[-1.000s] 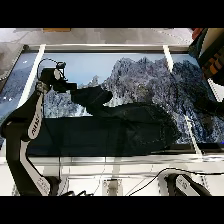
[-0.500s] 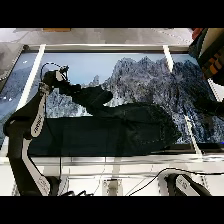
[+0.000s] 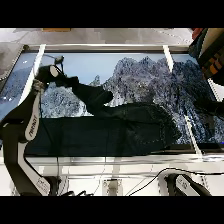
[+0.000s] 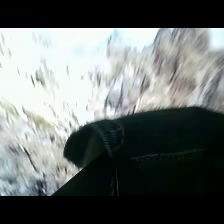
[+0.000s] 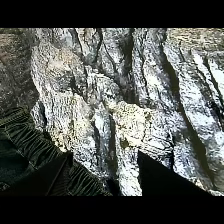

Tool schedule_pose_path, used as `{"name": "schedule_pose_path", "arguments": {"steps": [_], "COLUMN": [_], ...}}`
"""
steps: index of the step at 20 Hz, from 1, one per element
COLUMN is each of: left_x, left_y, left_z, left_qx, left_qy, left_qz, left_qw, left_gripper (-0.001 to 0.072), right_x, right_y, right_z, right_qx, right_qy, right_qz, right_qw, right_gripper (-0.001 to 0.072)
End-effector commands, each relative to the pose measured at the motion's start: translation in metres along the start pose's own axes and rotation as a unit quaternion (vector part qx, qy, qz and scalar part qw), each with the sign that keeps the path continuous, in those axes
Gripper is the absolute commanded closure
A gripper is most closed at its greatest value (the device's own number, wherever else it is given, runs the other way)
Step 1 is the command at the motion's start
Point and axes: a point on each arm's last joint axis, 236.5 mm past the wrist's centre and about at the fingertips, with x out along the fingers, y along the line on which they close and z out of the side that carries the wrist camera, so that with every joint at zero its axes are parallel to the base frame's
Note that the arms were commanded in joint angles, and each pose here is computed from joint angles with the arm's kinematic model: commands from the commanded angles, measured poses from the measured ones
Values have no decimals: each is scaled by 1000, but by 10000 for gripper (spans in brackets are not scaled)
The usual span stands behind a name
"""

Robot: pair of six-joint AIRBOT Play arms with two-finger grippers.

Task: Fold the clothes and pants, and hang the long-sleeved shirts on hangers.

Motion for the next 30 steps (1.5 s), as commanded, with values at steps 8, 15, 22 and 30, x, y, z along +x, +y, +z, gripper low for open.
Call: {"name": "schedule_pose_path", "arguments": {"steps": [8,15,22,30], "left_x": [-309,-275,-252,-197], "left_y": [13,148,247,219], "left_z": [182,71,-27,34], "left_qx": [165,163,57,197], "left_qy": [-402,-102,90,-10], "left_qz": [112,284,310,245], "left_qw": [894,939,945,949], "left_gripper": [687,689,688,688], "right_x": [0,0,0,0], "right_y": [1,2,1,1], "right_z": [-3,-7,-7,-6], "right_qx": [0,-1,-2,-2], "right_qy": [6,14,15,13], "right_qz": [2,4,2,1], "right_qw": [1000,1000,1000,1000], "right_gripper": [264,264,264,264]}}
